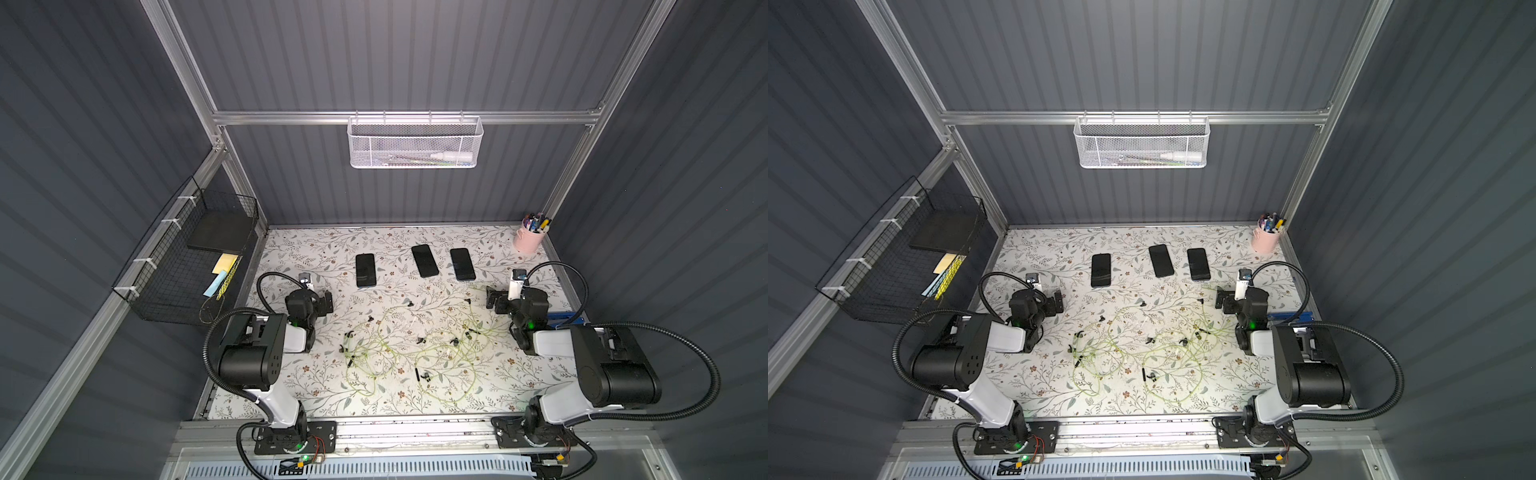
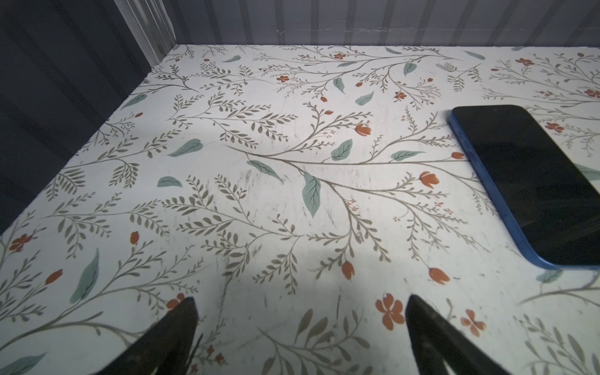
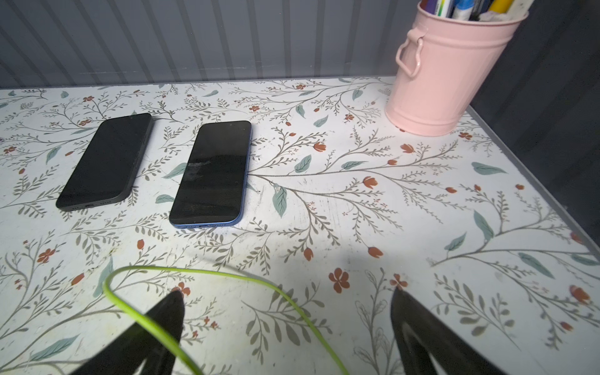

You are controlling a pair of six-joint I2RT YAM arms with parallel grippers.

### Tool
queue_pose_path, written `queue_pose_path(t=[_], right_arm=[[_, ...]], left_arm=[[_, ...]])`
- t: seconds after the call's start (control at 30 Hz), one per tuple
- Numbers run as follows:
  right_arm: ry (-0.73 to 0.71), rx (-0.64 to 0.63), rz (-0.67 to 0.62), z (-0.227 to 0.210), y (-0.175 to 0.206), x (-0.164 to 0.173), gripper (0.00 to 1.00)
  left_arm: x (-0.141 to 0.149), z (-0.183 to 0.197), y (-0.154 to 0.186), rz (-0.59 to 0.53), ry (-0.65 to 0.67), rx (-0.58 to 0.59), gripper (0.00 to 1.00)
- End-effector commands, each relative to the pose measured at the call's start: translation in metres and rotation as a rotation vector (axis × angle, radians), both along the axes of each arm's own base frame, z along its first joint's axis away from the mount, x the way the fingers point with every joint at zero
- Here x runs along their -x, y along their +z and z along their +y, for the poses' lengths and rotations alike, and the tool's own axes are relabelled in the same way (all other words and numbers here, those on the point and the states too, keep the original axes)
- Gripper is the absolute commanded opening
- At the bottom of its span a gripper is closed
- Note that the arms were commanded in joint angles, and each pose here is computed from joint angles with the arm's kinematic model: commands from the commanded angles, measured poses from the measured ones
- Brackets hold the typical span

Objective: Plug wired earphones into phones
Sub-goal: Pick up the wired earphone from the center of the board.

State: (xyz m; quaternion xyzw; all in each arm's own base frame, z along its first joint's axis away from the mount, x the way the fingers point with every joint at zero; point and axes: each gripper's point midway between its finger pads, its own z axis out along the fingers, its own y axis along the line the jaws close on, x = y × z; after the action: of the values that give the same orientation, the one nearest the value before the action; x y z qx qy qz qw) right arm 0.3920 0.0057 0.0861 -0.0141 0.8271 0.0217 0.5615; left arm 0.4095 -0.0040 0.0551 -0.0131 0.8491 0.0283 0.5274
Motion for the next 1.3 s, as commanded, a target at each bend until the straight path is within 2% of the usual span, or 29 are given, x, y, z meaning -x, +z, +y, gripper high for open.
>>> queue_pose_path(t=[0.0, 0.47, 0.5, 0.6, 0.7, 0.77, 0.83, 0.97, 1.1, 1.27], right_arm=[[0.006, 0.007, -0.036, -0.001, 0.009, -0.008, 0.99], [-0.014, -0.007, -0.022, -0.005, 0.009, -0.01, 0.99], [-0.02, -0.003, -0.026, -0.007, 0.009, -0.009, 0.99], [-0.096, 0.0, -0.042, -0.018, 0.033, -0.001, 0.99], [-0.141, -0.023, -0.016, -0.021, 0.069, 0.014, 0.99], [-0.153, -0.011, 0.045, -0.018, 0.086, 0.029, 0.99], [-0.174, 0.036, 0.117, -0.014, 0.096, 0.045, 0.99], [-0.171, 0.151, 0.254, 0.011, 0.108, 0.075, 0.99], [-0.147, 0.232, 0.451, 0.035, 0.101, 0.099, 0.99], [-0.001, 0.115, 0.679, 0.08, 0.082, 0.105, 0.99]], left_arm=[[-0.008, 0.002, 0.006, -0.025, -0.006, -0.012, 1.0], [-0.009, 0.002, 0.007, -0.026, -0.005, -0.013, 1.0], [-0.01, 0.004, 0.012, -0.047, 0.008, -0.018, 1.0], [-0.013, 0.015, 0.036, 0.013, 0.074, -0.03, 1.0], [-0.013, 0.02, 0.094, -0.089, 0.148, -0.041, 1.0], [-0.017, 0.02, 0.125, -0.076, 0.191, 0.02, 1.0], [-0.023, 0.004, 0.143, -0.044, 0.169, 0.085, 1.0], [-0.023, -0.055, 0.165, 0.043, 0.058, 0.121, 1.0], [-0.017, -0.1, 0.173, 0.081, -0.047, 0.294, 1.0], [-0.007, -0.148, 0.161, 0.14, -0.162, 0.508, 1.0]])
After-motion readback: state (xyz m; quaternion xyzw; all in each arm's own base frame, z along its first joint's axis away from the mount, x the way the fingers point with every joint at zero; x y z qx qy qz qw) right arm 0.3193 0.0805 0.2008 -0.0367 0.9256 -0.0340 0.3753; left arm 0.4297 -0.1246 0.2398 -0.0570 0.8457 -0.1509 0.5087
